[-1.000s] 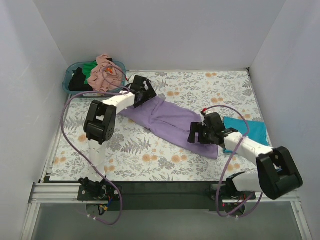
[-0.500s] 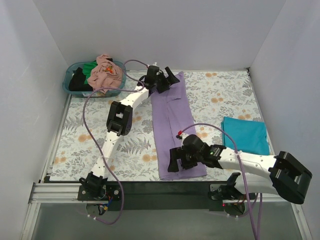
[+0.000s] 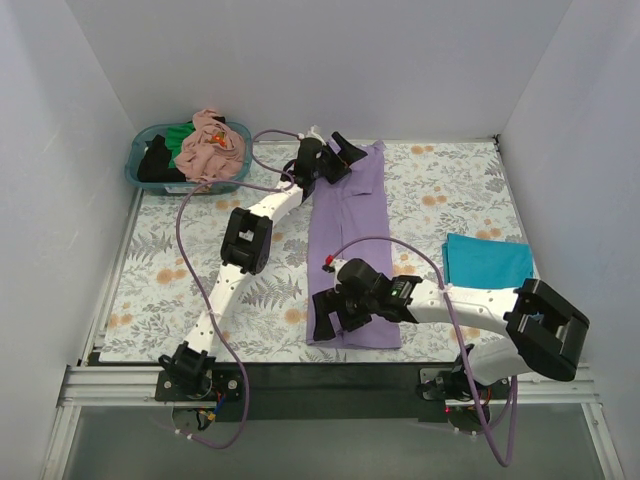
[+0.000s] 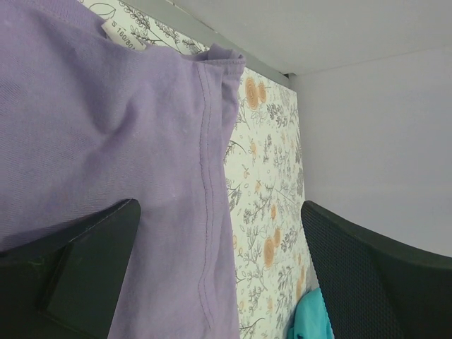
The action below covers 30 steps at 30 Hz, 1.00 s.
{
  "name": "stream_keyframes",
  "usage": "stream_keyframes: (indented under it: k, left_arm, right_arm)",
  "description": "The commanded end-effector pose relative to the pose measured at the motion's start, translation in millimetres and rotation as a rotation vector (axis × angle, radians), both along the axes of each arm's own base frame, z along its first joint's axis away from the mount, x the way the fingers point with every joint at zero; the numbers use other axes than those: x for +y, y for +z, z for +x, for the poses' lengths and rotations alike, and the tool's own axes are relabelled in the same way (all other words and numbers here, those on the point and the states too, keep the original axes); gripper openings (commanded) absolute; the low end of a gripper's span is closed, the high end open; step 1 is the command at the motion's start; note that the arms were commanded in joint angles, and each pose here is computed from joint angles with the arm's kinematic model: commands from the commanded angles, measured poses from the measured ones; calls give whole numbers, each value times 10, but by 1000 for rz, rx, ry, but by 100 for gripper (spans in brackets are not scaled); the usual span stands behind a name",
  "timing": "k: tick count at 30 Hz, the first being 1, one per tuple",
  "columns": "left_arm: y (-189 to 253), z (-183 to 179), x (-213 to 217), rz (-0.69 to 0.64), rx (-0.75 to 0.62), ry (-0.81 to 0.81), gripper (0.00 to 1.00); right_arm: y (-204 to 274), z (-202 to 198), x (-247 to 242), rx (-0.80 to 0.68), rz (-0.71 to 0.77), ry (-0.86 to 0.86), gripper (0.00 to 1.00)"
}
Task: Fold and stack the t-shirts
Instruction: Fold the tshirt
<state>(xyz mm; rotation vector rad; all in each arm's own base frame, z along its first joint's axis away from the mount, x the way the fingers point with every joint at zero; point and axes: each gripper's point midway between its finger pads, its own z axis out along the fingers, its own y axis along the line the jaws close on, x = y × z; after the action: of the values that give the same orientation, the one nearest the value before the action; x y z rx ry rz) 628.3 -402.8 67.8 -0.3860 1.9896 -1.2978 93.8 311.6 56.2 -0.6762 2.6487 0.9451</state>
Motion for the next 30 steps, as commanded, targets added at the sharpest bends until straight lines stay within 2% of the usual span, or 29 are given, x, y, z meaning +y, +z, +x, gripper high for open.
stream_keyframes:
  k: [1, 5, 6, 8, 9, 10, 12, 16, 18, 19, 20, 21, 22, 23, 25, 26, 27, 29, 30]
  left_arm:
    - [-397, -65, 12, 41, 81, 10, 98]
    - [144, -147, -40, 63, -9, -35, 98]
    - [599, -184, -75, 52, -75, -44, 98]
    - [945, -261, -82, 72, -127, -57, 98]
    - [1423, -352, -105, 54, -190, -65, 98]
    - [1548, -423, -105, 68, -190, -70, 98]
    - [2075, -647, -109, 73, -261, -93, 98]
    - [2510, -1091, 19, 140, -269, -92, 98]
    - [2554, -1290, 111, 146, -218, -77, 98]
    - [2273, -1416, 167, 176, -148, -85, 98]
    - [2554, -1605, 263, 155, -178, -83, 98]
    - [2550, -1758, 262, 168, -179, -101, 98]
    - [2120, -1905, 352, 227, -93, -94, 98]
    - [2348, -2135, 460, 206, -114, -80, 98]
    - [2095, -2490, 535, 233, -56, -72, 98]
    - [1581, -2721, 672, 305, 34, -66, 98]
    - [1698, -2978, 731, 291, 12, -66, 98]
    - [1389, -3321, 864, 296, 116, -43, 98]
    - [1207, -3610, 950, 322, 133, -55, 98]
  right_arm:
    - [231, 108, 180, -56, 47, 18, 98]
    - [485, 205, 183, -117, 81, -16, 98]
    - [607, 250, 157, -149, 100, -43, 98]
    - [627, 238, 25, -143, 68, -85, 98]
    - [705, 282, -53, -169, 66, -129, 98]
    - [681, 301, -152, -175, 35, -167, 98]
    - [658, 320, -408, -182, -24, -264, 98]
    - [631, 332, -769, -204, -72, -389, 98]
    - [646, 326, -878, -230, -48, -408, 98]
    - [648, 340, -921, -240, -40, -428, 98]
    - [630, 345, -967, -245, -37, -446, 98]
    - [618, 353, -1043, -268, -28, -462, 98]
    - [593, 359, -1096, -280, -31, -470, 98]
    - [572, 361, -1149, -286, -32, -489, 98]
    - [554, 370, -1258, -293, -17, -544, 98]
    - [553, 375, -1294, -298, -14, -556, 98]
    - [590, 382, -1326, -308, 6, -574, 99]
    - [549, 376, -1360, -307, 8, -584, 98]
    - [526, 362, -1367, -303, 7, -580, 98]
